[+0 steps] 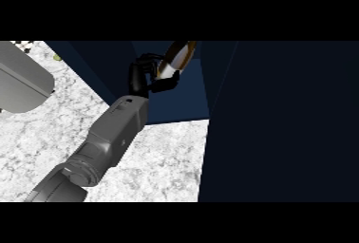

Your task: Pick up the wine, place it into the cabinet and close the cabinet

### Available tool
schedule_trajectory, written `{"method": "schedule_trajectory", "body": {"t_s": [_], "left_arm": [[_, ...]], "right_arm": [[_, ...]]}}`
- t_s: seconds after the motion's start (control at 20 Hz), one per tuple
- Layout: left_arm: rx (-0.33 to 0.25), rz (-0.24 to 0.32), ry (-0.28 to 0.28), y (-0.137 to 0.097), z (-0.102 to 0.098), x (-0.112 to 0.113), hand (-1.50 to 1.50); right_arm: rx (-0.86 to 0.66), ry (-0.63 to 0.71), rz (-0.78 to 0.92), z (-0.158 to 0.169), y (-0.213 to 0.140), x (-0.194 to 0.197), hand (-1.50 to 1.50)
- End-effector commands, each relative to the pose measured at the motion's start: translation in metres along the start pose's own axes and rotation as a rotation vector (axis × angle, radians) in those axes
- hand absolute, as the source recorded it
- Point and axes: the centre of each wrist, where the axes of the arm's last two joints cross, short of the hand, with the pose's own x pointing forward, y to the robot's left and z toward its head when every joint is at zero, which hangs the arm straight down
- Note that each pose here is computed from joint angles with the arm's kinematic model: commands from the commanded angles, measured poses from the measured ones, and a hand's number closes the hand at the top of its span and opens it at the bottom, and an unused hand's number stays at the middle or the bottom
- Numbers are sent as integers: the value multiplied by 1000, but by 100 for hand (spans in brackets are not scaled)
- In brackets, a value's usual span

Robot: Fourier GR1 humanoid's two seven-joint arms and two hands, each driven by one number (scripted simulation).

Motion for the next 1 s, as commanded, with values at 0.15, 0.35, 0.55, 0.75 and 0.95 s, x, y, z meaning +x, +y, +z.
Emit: {"method": "schedule_trajectory", "body": {"t_s": [0.15,0.35,0.55,0.75,0.95], "left_arm": [[3,202,86,-1,12,-12,150],[-11,261,131,6,24,-31,150],[-12,309,166,9,29,-37,150],[-23,322,172,13,35,-46,150],[0,341,205,22,52,-67,150]], "right_arm": [[28,-15,-25,8,2,5,-150],[22,-20,-27,4,1,1,-150],[61,-16,-37,6,4,-1,-150],[69,-11,-48,-4,6,-2,-150],[76,-24,-45,-2,7,-2,-150]]}}
